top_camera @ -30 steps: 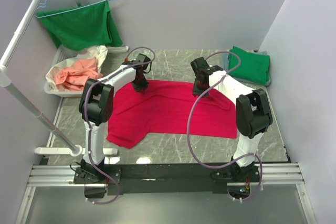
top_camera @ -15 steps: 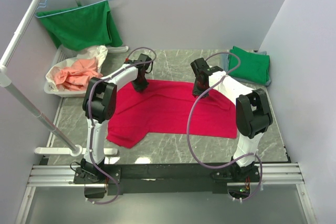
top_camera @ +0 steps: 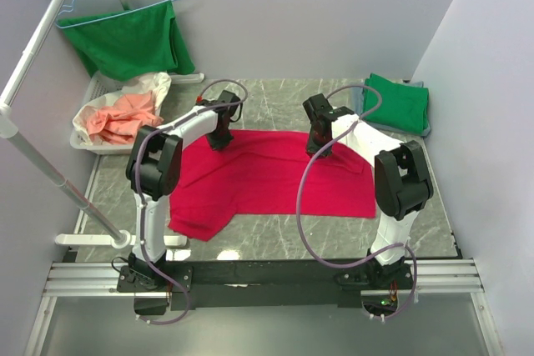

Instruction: Fold and stack the t-shirts

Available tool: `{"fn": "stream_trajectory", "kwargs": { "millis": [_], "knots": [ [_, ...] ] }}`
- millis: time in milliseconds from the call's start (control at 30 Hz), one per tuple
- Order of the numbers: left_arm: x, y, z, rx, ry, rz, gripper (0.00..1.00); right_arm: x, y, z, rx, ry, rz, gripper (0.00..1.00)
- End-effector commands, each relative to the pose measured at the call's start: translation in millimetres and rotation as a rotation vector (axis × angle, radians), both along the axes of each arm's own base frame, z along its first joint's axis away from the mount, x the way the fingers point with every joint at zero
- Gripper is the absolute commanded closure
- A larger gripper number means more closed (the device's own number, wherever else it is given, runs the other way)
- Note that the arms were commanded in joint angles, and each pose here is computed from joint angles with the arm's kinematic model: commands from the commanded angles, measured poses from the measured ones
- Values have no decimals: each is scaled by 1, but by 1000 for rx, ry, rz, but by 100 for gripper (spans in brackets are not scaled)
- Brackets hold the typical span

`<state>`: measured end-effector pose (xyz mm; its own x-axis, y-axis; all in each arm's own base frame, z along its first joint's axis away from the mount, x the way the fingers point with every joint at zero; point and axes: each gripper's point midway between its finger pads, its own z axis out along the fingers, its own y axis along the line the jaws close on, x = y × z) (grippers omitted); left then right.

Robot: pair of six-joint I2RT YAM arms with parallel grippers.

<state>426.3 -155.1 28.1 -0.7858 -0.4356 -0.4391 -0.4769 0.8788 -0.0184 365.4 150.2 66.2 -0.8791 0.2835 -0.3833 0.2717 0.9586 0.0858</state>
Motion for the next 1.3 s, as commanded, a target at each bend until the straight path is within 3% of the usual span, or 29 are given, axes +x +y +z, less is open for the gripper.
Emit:
{"fn": "stream_trajectory", "kwargs": {
  "millis": [0,633,1133,1267],
  "knots": [
    [-19,3,27,44,-23,-3,99,1,2,12,7,-44,6,72],
    [-83,-10,48,102,-3,-30,98,-2,0,8,4,-36,7,72],
    [-129,-52,26,-10,58,-130,99,-2,0,11,9,-44,3,72],
    [-138,-56,21,-2,74,-146,90,-2,1,11,13,-43,7,72]
  ]
}}
